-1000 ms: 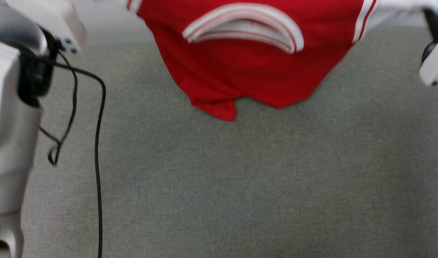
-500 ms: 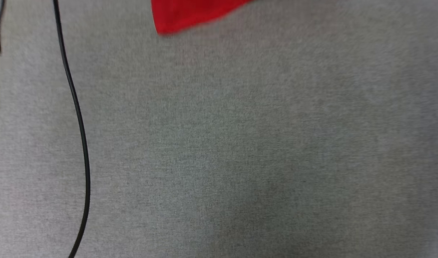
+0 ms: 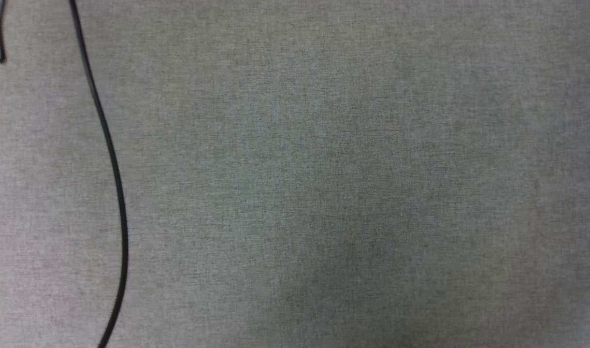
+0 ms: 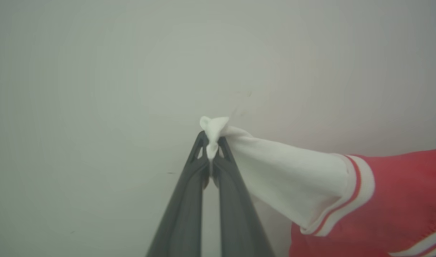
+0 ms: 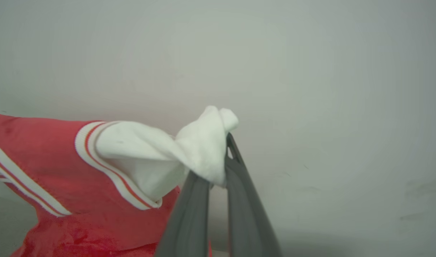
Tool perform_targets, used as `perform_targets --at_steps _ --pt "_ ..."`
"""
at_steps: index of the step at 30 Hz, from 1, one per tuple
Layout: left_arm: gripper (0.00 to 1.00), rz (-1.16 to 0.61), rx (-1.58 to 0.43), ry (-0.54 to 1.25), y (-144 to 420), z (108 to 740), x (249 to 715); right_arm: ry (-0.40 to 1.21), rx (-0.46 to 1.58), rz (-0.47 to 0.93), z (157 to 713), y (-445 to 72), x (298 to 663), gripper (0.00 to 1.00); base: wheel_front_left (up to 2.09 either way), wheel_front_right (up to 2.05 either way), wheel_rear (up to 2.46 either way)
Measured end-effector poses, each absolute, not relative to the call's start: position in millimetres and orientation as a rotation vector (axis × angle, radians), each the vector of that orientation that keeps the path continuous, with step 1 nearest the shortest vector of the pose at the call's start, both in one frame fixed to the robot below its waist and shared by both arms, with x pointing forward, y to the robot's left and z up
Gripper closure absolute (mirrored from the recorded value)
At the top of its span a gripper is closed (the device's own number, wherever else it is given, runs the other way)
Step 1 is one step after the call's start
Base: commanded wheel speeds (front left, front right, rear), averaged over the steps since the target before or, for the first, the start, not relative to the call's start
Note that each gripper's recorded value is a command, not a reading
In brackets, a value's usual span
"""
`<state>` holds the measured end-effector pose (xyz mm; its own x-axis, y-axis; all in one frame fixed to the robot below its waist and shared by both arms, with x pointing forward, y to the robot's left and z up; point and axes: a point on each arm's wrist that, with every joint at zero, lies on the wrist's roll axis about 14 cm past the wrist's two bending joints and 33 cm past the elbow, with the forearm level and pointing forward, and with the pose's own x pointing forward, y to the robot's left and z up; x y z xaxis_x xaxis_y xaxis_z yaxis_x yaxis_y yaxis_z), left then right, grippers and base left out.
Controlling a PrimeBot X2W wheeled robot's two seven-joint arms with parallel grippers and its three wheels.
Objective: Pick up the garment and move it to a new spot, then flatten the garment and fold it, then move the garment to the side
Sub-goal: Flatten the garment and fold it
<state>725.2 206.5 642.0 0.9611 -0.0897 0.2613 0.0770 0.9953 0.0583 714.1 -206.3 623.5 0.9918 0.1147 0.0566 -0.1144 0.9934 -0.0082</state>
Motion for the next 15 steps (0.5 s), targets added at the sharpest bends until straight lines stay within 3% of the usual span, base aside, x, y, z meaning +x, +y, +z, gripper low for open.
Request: perform_targets --at_steps 8,15 --pt "1.00 -0.080 -0.064 -0.070 210 554 715 0.108 0.041 0.139 552 -195 702 1.00 0.00 0.00 0.00" --pt "1.00 -0.033 -0.159 0.103 220 481 662 0.273 0.102 0.135 478 -193 645 1.00 0.00 0.00 0.00"
